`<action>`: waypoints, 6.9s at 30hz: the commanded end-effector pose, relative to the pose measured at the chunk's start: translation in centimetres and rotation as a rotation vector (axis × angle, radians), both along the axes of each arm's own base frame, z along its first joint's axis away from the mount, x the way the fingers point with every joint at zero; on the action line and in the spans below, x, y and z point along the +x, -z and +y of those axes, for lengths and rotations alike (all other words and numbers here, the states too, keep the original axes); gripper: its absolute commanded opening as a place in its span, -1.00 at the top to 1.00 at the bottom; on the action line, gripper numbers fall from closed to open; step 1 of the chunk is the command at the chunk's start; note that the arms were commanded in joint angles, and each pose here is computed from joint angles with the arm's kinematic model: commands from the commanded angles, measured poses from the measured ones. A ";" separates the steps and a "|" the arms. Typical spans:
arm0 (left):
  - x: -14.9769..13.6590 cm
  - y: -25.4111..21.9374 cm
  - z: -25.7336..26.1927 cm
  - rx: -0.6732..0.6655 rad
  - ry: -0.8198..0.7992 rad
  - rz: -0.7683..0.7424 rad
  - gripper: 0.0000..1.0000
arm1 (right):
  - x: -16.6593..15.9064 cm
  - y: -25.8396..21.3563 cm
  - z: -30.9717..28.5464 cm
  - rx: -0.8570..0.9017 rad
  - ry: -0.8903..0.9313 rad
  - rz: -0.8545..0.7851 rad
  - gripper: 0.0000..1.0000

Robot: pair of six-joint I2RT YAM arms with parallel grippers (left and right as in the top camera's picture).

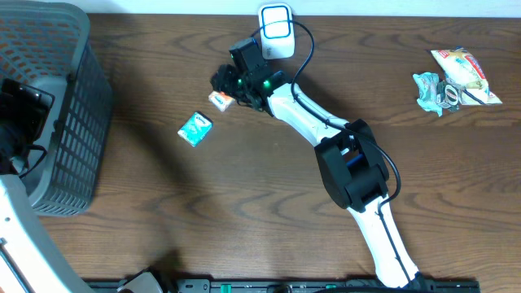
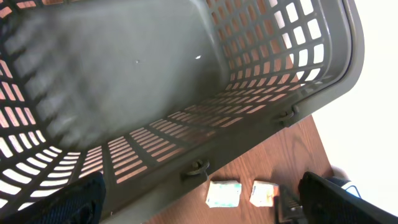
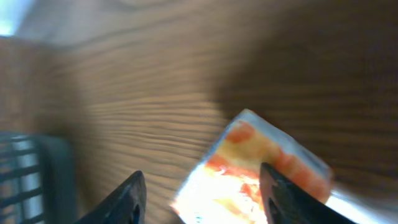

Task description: Scan the item barcode

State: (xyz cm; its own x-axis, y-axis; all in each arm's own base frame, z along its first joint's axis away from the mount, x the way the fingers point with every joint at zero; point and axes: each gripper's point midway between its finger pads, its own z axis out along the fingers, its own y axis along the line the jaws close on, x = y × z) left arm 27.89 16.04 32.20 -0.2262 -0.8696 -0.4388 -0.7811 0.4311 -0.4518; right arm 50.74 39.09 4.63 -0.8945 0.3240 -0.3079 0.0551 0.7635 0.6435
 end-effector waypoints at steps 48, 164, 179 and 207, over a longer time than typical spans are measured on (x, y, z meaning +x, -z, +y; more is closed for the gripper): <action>-0.2 -0.6 0.1 0.008 -0.013 -0.015 -0.96 | -16.0 -13.2 -24.7 -0.982 0.034 0.274 -0.98; -0.2 -0.6 0.1 0.008 -0.013 -0.015 -0.95 | -22.1 0.4 -23.4 0.141 -0.389 0.479 0.17; -0.2 -0.6 0.1 0.008 -0.013 -0.015 -0.96 | -23.8 -3.3 -21.2 0.106 -0.501 0.403 -0.17; -0.2 -0.6 0.1 0.008 -0.013 -0.015 -0.96 | -22.3 -4.1 -19.8 -0.125 -0.386 0.297 -0.98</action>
State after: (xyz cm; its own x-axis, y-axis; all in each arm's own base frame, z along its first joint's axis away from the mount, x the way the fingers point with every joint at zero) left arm 27.90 16.04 32.20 -0.2262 -0.8696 -0.4389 -0.7807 0.4313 -0.4522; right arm 28.29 18.58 8.41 -0.9984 -0.0555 -0.0083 -0.0508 0.8294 0.5563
